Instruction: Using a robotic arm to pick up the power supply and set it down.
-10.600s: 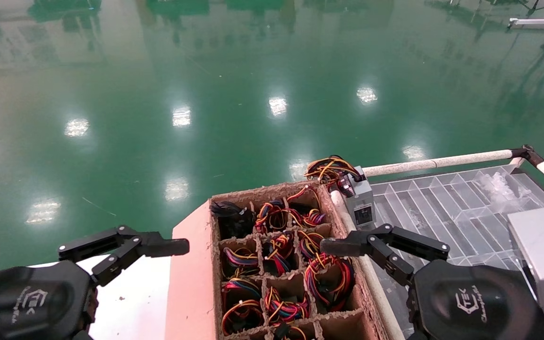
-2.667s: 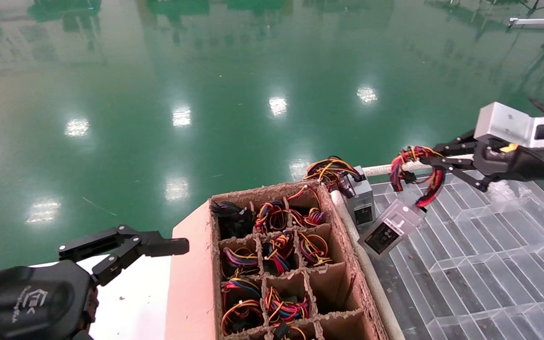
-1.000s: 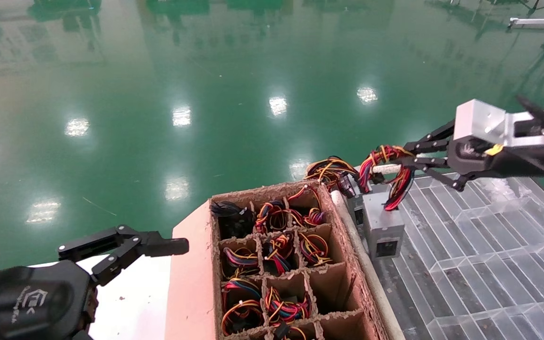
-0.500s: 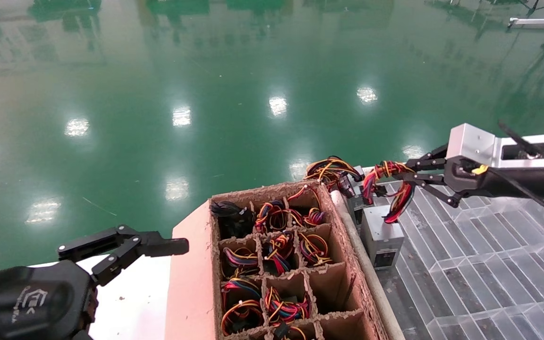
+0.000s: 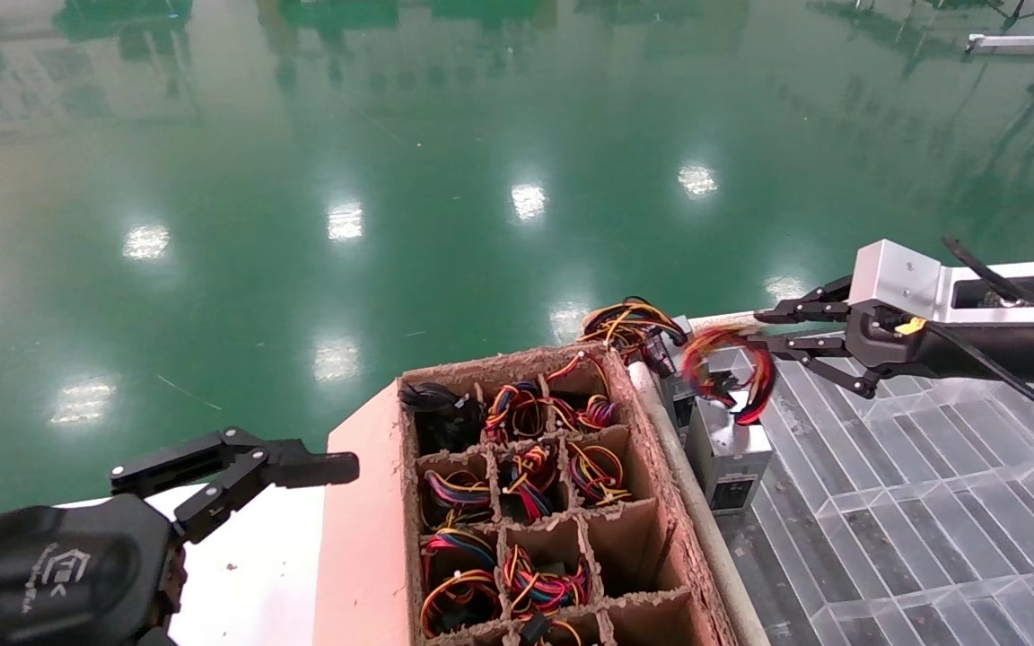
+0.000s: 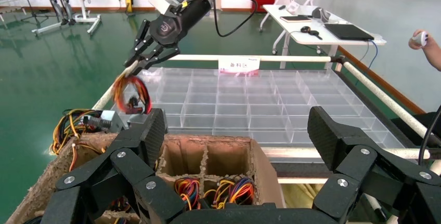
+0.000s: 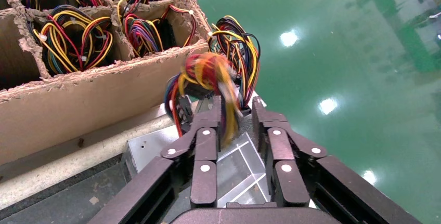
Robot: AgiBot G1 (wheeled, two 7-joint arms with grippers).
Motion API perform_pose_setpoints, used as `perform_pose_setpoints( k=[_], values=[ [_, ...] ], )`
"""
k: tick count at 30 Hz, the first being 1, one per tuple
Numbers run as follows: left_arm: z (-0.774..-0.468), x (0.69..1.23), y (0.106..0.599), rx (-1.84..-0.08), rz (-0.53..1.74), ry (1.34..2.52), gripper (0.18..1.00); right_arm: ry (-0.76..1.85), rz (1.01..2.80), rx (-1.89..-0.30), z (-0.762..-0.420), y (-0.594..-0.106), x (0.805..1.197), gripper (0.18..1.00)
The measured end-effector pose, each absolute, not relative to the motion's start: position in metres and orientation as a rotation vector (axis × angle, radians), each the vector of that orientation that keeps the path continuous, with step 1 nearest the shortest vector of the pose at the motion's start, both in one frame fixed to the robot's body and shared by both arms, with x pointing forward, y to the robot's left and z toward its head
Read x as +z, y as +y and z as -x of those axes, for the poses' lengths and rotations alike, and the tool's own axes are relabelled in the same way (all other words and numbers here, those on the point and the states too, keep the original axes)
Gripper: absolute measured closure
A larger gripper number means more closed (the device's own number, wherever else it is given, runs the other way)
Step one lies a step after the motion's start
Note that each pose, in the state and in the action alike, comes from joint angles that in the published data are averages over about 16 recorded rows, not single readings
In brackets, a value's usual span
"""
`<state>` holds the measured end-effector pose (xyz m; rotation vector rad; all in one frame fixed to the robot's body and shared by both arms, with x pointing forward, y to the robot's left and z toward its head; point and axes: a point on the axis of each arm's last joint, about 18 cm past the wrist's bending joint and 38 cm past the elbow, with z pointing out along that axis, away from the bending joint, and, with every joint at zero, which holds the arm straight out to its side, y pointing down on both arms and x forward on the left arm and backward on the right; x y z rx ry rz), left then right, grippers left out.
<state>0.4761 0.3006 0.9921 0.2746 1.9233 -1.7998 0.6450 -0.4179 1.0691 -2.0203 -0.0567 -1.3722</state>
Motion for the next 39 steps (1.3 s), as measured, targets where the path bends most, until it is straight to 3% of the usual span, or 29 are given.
perform_pose_setpoints(
  k=[12,28,39],
  values=[
    [-0.476,0.992,0.301,-1.800,-0.275,1.923,0.184,-0.055,1.981,-1.360,-0.645,-0.415,1.068,0.716],
    [-0.476,0.992,0.301,-1.800,-0.275,1.923,0.184,-0.058,1.810,-1.259,-0.631,-0.397,1.056,0.361],
    [-0.476,0.992,0.301,-1.800,-0.275,1.923,0.184,-0.088,1.715,-1.137,-0.607,-0.378,1.043,0.222]
  ],
)
